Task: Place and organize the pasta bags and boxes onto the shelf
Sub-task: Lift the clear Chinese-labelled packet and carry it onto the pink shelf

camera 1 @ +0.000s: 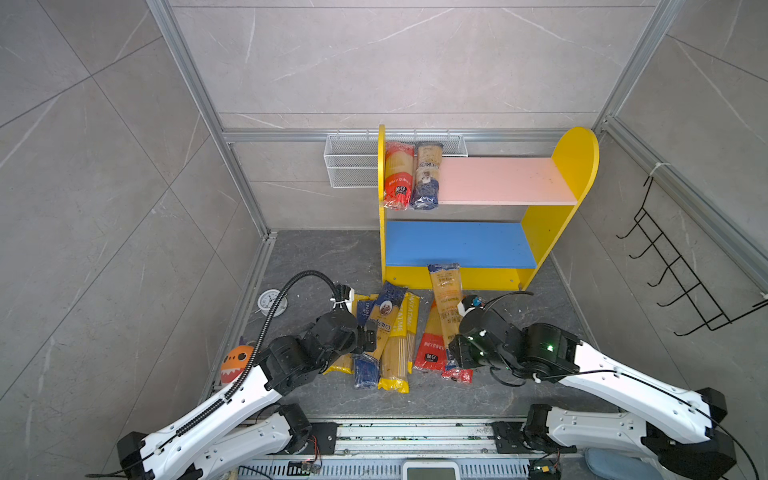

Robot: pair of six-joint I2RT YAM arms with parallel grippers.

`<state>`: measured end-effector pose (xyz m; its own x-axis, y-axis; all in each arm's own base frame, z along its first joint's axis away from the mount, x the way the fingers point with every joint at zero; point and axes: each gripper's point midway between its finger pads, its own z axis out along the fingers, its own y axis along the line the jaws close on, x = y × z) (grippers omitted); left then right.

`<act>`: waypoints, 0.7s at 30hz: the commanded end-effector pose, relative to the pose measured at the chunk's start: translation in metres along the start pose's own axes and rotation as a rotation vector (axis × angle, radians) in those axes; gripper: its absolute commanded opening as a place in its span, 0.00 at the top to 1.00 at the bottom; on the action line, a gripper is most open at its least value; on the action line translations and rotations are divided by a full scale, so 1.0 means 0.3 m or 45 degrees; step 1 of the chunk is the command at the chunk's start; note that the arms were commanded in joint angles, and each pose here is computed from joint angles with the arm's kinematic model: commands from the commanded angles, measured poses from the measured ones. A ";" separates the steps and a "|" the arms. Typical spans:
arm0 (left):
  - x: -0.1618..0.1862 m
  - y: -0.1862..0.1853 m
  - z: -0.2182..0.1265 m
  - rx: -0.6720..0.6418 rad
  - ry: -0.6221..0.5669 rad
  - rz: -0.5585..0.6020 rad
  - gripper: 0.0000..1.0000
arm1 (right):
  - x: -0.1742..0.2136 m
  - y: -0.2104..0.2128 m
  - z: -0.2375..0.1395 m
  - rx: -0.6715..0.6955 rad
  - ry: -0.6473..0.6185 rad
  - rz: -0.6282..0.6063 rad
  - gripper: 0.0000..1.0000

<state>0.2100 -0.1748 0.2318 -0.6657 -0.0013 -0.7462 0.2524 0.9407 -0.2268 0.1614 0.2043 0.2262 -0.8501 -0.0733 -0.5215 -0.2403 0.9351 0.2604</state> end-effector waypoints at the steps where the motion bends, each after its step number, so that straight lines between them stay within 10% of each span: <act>1: -0.082 -0.070 -0.002 0.072 -0.069 0.009 0.00 | -0.109 -0.021 -0.129 -0.012 -0.205 -0.008 1.00; 21: -0.186 -0.187 0.059 0.129 -0.102 0.032 0.00 | -0.468 -0.022 -0.553 0.066 -0.757 -0.127 1.00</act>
<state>0.2403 -0.2279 0.2553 -0.6447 0.0087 -0.7644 0.3178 0.9125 -0.2576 0.1832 0.1545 0.3744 -0.5891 -0.0492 -0.8066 -0.2992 0.9405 0.1612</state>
